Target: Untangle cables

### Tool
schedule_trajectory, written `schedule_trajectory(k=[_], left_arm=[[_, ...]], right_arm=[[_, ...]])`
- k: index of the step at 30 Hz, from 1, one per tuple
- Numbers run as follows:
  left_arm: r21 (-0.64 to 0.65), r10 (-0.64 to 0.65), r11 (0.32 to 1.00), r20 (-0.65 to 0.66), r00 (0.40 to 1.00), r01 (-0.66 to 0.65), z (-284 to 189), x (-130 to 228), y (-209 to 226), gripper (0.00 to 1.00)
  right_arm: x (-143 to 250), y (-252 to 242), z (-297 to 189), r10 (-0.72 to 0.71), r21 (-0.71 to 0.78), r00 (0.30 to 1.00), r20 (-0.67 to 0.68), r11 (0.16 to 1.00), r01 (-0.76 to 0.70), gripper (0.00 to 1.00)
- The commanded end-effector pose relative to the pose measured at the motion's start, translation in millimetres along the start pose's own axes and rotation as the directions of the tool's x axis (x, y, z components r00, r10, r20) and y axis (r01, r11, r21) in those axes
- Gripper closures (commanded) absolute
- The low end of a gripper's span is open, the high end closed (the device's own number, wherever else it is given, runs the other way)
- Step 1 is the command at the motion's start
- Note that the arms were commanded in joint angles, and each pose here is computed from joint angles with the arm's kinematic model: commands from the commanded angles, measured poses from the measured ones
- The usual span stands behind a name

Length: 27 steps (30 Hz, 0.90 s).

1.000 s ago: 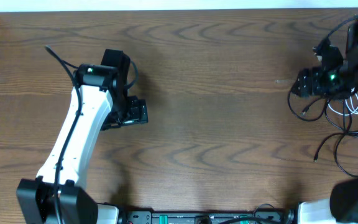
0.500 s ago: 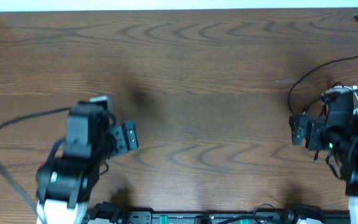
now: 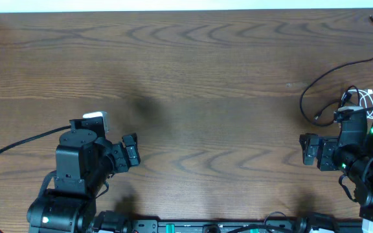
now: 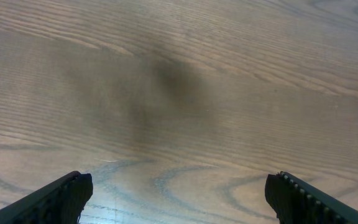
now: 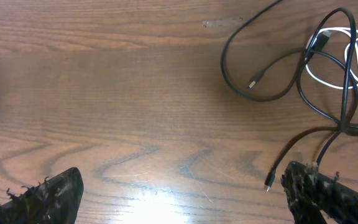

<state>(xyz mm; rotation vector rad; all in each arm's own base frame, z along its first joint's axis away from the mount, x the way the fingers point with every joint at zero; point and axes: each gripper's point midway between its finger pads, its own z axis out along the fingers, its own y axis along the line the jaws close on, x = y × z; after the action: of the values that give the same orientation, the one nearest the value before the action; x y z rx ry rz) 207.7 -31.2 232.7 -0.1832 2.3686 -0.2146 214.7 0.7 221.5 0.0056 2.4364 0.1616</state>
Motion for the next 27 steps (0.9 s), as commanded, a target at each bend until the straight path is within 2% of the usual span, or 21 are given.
schedule_trajectory(k=[1, 8, 10, 13, 17, 20, 21, 22, 23, 27], left_arm=[[-0.012, 0.008, 1.000, -0.003, 1.000, -0.008, 1, 2, 2, 0.06], [-0.012, 0.008, 1.000, -0.003, 1.000, -0.008, 1, 2, 2, 0.06], [-0.012, 0.008, 1.000, -0.003, 1.000, -0.008, 1, 2, 2, 0.06], [-0.012, 0.008, 1.000, -0.003, 1.000, -0.008, 1, 2, 2, 0.06], [-0.012, 0.008, 1.000, -0.003, 1.000, -0.008, 1, 2, 2, 0.06], [-0.012, 0.008, 1.000, -0.003, 1.000, -0.008, 1, 2, 2, 0.05], [-0.012, 0.008, 1.000, -0.003, 1.000, -0.008, 1, 2, 2, 0.06], [-0.012, 0.008, 1.000, -0.003, 1.000, -0.008, 1, 2, 2, 0.06], [-0.012, 0.008, 1.000, -0.003, 1.000, -0.008, 1, 2, 2, 0.06], [-0.012, 0.008, 1.000, -0.003, 1.000, -0.008, 1, 2, 2, 0.06]], right_arm=[[2, 1, 1, 0.008, -0.002, 1.000, -0.006, 1.000, -0.008, 0.01], [1, 3, -6, -0.001, -0.001, 1.000, 0.028, 1.000, 0.001, 0.01], [-5, 4, -10, -0.019, 0.006, 0.997, 0.075, 1.000, 0.019, 0.01], [-23, 15, -19, -0.096, -0.006, 0.971, 0.217, 0.995, 0.099, 0.01], [-44, 29, -32, -0.166, 0.002, 0.881, 0.443, 0.983, 0.184, 0.01], [-54, 35, -45, -0.194, 0.030, 0.770, 0.607, 0.975, 0.222, 0.01], [-58, 38, -51, -0.204, 0.043, 0.709, 0.675, 0.970, 0.238, 0.01], [-58, 38, -52, -0.206, 0.047, 0.696, 0.688, 0.969, 0.241, 0.01], [-60, 39, -56, -0.212, 0.063, 0.644, 0.735, 0.967, 0.246, 0.01], [-53, 37, -52, -0.219, 0.096, 0.545, 0.809, 0.965, 0.245, 0.01]])
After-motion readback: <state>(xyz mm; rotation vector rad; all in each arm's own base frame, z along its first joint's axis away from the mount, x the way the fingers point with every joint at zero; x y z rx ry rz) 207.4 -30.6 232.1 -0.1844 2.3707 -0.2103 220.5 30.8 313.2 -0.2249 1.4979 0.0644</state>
